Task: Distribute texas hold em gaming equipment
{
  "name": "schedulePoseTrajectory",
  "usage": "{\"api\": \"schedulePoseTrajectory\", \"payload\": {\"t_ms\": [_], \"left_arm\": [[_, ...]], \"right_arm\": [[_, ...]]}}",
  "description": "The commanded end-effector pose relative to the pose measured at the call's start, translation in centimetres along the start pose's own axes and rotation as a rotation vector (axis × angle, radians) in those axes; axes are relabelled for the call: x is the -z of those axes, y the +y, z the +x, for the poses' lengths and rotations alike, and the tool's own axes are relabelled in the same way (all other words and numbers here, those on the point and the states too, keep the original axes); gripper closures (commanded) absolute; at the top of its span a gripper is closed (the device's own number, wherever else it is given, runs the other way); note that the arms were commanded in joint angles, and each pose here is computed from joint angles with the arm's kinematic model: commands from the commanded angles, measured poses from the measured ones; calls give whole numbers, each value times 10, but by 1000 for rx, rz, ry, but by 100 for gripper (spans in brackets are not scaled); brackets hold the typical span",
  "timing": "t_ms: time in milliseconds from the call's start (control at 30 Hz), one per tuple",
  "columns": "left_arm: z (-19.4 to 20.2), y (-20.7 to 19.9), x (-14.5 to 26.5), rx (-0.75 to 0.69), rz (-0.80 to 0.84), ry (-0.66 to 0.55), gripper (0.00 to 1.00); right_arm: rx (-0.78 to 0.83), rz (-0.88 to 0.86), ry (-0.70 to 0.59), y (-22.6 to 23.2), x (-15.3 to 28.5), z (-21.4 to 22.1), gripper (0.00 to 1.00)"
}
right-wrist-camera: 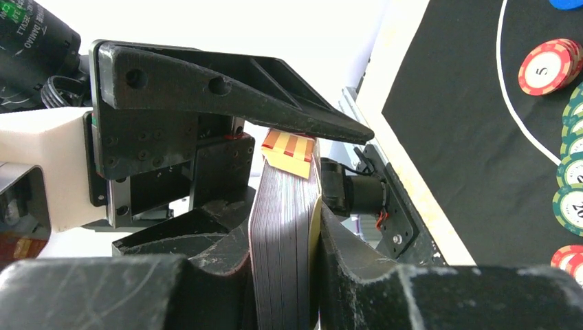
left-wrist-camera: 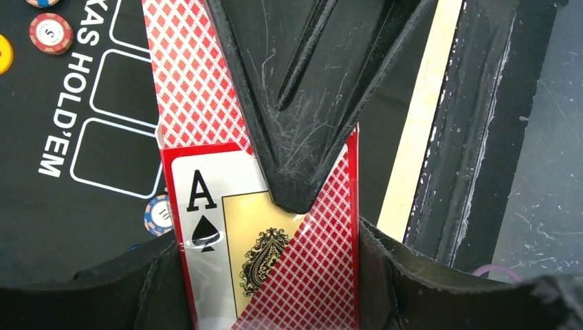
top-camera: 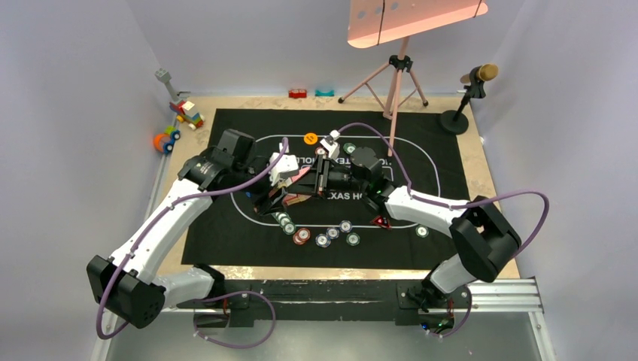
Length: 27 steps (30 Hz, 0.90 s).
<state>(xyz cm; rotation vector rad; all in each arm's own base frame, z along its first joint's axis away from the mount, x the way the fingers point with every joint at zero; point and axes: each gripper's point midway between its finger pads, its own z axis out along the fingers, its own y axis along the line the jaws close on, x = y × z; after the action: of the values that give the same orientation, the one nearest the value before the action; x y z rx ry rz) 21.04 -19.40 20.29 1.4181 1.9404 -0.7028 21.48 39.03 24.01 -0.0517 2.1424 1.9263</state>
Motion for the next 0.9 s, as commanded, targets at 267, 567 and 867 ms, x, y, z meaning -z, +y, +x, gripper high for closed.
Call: {"api": "schedulePoseTrajectory", "payload": {"t_ms": [267,567,867], "left_arm": [[-16,1,13,-110,-69,-65,0],[-20,1,7,-175,-38,-67,0],[-11,4,4,-193,-51,-44,17]], "right_arm": [[-8,-86,-40,24,-2,-9,85],[-26,-69,-39,20,-8,-9,85],[-33,-62,-39,18,-7,-7,85]]}}
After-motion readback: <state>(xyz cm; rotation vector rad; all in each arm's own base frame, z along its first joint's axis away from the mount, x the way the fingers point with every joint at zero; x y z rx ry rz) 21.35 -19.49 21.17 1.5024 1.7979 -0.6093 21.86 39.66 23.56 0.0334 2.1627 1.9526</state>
